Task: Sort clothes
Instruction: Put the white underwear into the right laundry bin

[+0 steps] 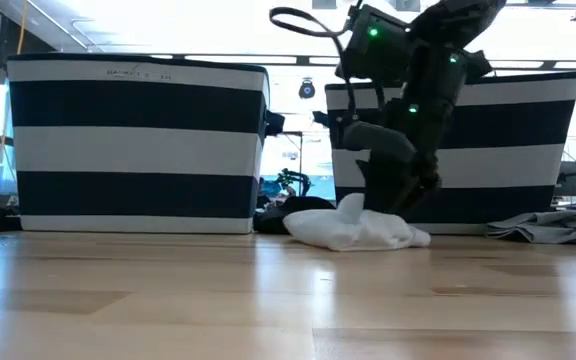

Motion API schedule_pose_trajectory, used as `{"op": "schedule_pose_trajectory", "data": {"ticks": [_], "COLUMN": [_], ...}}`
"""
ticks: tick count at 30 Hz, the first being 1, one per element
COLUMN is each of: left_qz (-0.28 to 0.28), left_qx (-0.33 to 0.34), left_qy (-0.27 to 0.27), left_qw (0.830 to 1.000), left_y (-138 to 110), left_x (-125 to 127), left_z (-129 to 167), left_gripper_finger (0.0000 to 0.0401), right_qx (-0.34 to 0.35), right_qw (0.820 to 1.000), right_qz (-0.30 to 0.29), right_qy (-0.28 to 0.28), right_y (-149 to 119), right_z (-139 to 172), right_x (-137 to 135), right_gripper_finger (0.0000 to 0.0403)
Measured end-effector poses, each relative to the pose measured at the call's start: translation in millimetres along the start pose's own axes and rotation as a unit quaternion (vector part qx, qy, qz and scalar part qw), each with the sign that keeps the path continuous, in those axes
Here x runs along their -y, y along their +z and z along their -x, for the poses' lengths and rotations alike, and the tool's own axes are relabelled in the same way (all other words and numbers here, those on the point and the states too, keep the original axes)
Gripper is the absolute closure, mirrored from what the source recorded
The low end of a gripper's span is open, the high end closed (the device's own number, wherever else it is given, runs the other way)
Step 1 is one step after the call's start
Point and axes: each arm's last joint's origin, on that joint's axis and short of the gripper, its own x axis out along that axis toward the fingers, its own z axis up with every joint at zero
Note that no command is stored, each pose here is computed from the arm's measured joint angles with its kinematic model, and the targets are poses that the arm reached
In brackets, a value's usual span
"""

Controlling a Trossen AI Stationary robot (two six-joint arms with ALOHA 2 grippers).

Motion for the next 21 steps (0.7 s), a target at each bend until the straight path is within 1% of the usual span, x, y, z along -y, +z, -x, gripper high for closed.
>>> {"op": "schedule_pose_trajectory", "data": {"ticks": [3,5,6,7,8,10,11,12,15,16,18,19,21], "left_qz": [-0.012,-0.021,-0.029,-0.037,-0.044,-0.050,-0.054,-0.058,-0.065,-0.067,-0.068,-0.068,-0.066], "left_qx": [-0.003,-0.009,-0.010,-0.010,-0.007,0.005,0.010,0.018,0.039,0.042,0.049,0.052,0.058], "left_qy": [0.001,0.003,0.003,0.004,0.007,0.012,0.013,0.011,0.005,0.004,0.005,0.008,0.019], "left_qw": [1.000,1.000,1.000,0.999,0.999,0.999,0.998,0.998,0.997,0.997,0.996,0.996,0.996], "left_y": [-4.6,-8.6,-10.7,-13.0,-14.6,-17.0,-17.7,-18.6,-19.9,-21.0,-22.4,-22.9,-23.1], "left_x": [-1.7,-3.6,-4.9,-6.3,-7.8,-10.9,-11.9,-13.5,-17.0,-18.5,-20.8,-21.7,-23.2], "left_z": [9.3,16.0,20.5,25.3,29.6,38.9,42.5,47.2,58.2,61.2,66.3,67.8,69.9], "left_gripper_finger": [0.0270,0.0270,0.0270,0.0270,0.0270,0.0270,0.0270,0.0270,0.0270,0.0270,0.0270,0.0270,0.0270], "right_qx": [-0.009,-0.015,-0.016,-0.016,-0.003,0.047,0.069,0.090,0.173,0.205,0.273,0.292,0.306], "right_qw": [0.999,0.997,0.996,0.996,0.995,0.989,0.986,0.984,0.977,0.972,0.958,0.953,0.947], "right_qz": [-0.040,-0.061,-0.065,-0.064,-0.065,-0.068,-0.069,-0.071,-0.075,-0.077,-0.080,-0.078,-0.075], "right_qy": [0.019,0.048,0.060,0.066,0.080,0.125,0.137,0.138,0.099,0.079,0.034,0.000,-0.063], "right_y": [-2.4,-1.9,-1.0,-0.3,4.7,21.9,29.4,35.2,53.3,58.9,70.1,73.8,80.0], "right_z": [1.8,12.2,19.3,27.0,38.9,73.4,93.5,113.5,170.4,190.8,236.3,254.8,283.5], "right_x": [-4.1,-8.0,-10.0,-11.9,-16.2,-26.9,-30.2,-32.3,-32.9,-31.0,-22.6,-15.4,1.2], "right_gripper_finger": [0.0320,0.0370,0.0385,0.0390,0.0387,0.0383,0.0385,0.0390,0.0397,0.0396,0.0396,0.0398,0.0399]}}
